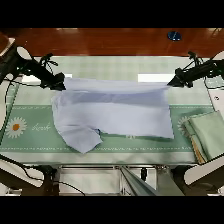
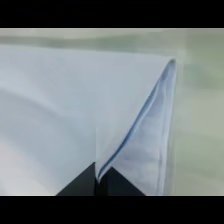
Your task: Fold the shirts.
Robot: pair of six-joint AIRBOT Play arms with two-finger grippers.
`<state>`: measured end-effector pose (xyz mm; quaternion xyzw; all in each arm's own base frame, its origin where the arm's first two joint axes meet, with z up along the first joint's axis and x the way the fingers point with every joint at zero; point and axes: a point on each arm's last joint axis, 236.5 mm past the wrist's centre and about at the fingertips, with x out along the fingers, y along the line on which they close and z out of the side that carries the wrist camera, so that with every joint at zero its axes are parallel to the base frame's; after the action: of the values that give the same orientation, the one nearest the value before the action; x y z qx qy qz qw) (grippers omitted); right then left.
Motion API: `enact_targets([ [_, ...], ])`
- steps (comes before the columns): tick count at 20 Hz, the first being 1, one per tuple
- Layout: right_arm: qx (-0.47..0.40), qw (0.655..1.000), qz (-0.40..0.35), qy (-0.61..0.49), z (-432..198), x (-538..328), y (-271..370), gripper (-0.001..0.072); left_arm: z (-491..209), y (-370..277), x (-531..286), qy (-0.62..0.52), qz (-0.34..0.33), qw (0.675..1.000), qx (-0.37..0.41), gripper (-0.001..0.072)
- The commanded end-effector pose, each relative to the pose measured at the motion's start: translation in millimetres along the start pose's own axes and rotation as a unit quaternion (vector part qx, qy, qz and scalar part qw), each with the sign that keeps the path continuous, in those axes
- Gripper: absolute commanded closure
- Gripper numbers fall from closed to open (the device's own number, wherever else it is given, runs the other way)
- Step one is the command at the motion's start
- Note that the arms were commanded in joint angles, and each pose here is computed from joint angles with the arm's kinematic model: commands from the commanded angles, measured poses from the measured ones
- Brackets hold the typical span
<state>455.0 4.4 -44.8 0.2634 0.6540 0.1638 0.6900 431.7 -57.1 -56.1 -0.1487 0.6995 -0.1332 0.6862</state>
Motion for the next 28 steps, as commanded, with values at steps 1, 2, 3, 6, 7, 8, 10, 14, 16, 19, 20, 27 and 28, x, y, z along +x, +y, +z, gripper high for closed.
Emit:
enact_targets([
  [1,0.008,0.999,-0.027,0.029,-15.9,13.2,-12.9,0.0693,-24.2,10.2,19.9,0.052,0.012,0.999,0.002,0.0686],
  [2,0.017,0.999,-0.029,0.023,-13.2,13.8,-14.8,0.0693,-24.6,11.2,22.5,0.055,0.011,0.998,-0.001,0.0686],
  [3,0.02,0.999,-0.031,0.019,-11.3,13.8,-15.5,0.0693,-25.1,12.0,24.7,0.058,0.011,0.998,-0.002,0.0686],
  [6,0.028,0.999,-0.031,0.016,-10.2,13.9,-15.3,0.0557,-26.1,13.0,25.4,0.061,0.011,0.998,-0.003,0.0644],
  [7,0.031,0.999,-0.03,0.022,-13.0,13.6,-14.6,0.0298,-30.3,12.5,23.4,0.07,0.009,0.997,-0.003,0.0432],
  [8,0.032,0.999,-0.029,0.03,-17.1,12.8,-14.4,0.0301,-36.0,12.8,20.2,0.083,0.009,0.997,-0.005,0.0207],
  [10,0.036,0.997,-0.046,0.043,-26.2,4.9,-18.1,0.0301,-48.9,19.8,8.1,0.104,0.02,0.994,-0.009,0.0198],
  [14,0.039,0.992,-0.118,-0.01,-41.2,-34.5,-34.3,0.0302,-69.2,34.3,-37.1,0.062,0.031,0.997,-0.023,0.0198],
  [16,0.049,0.991,-0.11,-0.053,-61.7,-42.8,-32.9,0.0301,-100.5,53.4,-49.5,0.037,0.039,0.997,-0.054,0.0198],
  [19,0.063,0.991,-0.05,-0.111,-102.0,-31.0,-11.5,0.0302,-173.5,92.1,-38.4,0.016,0.056,0.989,-0.135,0.0198],
  [20,0.069,0.989,-0.029,-0.128,-111.7,-24.5,-3.1,0.0301,-189.2,93.4,-28.1,-0.002,0.037,0.985,-0.167,0.0199],
  [27,0.083,0.983,0.066,-0.149,-140.1,-8.5,37.9,0.0302,-237.8,54.6,31.2,-0.05,-0.109,0.959,-0.257,0.02],
  [28,0.083,0.983,0.066,-0.149,-140.0,-8.6,38.0,0.0302,-229.4,44.7,34.0,-0.069,-0.138,0.953,-0.26,0.02],
])
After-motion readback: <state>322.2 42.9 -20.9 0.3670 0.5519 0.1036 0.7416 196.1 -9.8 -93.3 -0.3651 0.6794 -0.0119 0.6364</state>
